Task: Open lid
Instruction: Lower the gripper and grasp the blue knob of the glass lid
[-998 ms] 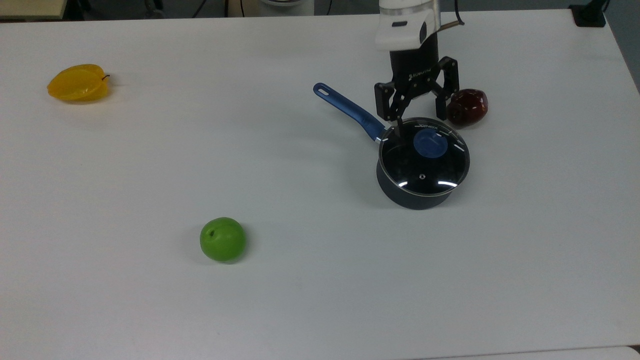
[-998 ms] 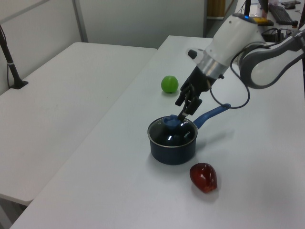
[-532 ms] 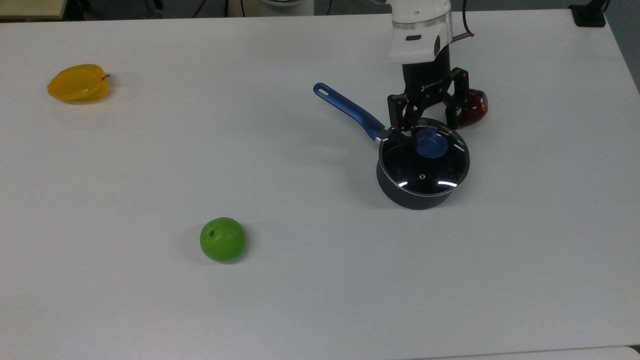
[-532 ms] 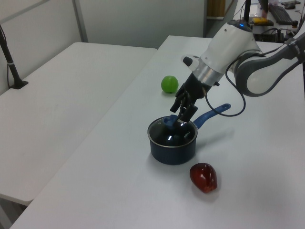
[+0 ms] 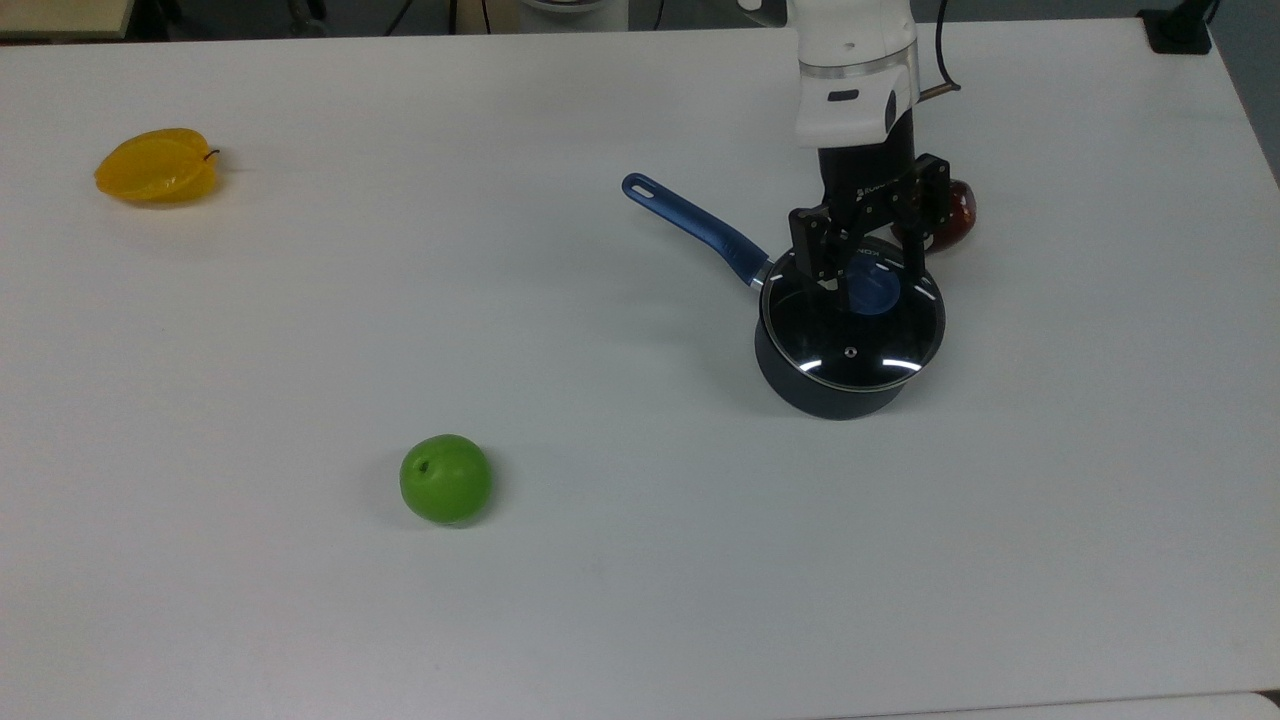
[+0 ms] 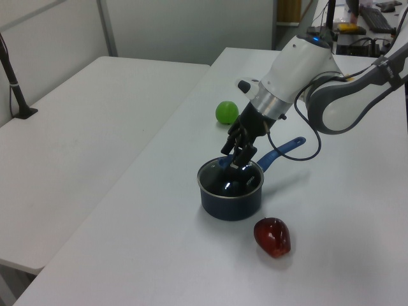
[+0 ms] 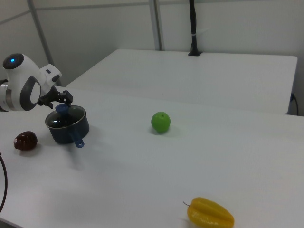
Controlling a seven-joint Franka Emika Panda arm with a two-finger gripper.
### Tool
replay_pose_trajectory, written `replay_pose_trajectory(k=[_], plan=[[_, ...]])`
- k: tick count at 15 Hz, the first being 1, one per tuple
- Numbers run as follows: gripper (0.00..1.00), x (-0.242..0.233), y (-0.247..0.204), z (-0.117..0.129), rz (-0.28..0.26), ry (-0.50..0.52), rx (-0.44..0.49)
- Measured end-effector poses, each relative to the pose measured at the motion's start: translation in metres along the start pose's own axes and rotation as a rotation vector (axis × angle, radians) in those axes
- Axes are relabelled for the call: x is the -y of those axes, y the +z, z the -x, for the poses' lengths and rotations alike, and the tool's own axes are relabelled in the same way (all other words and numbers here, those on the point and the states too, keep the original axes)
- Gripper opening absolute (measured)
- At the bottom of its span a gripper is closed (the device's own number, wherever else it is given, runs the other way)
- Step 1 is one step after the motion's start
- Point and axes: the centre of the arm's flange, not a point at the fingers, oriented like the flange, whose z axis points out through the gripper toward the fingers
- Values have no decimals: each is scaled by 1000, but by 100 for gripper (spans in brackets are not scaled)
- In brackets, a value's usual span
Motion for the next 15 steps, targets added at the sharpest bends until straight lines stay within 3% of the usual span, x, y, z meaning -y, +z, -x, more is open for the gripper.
replay_pose_trajectory(k=[3,4,15], plan=[[78,0,2,1,1,0,3],[69,-1,2,0,1,0,2],[66,5,2,0,-3,-8,1]])
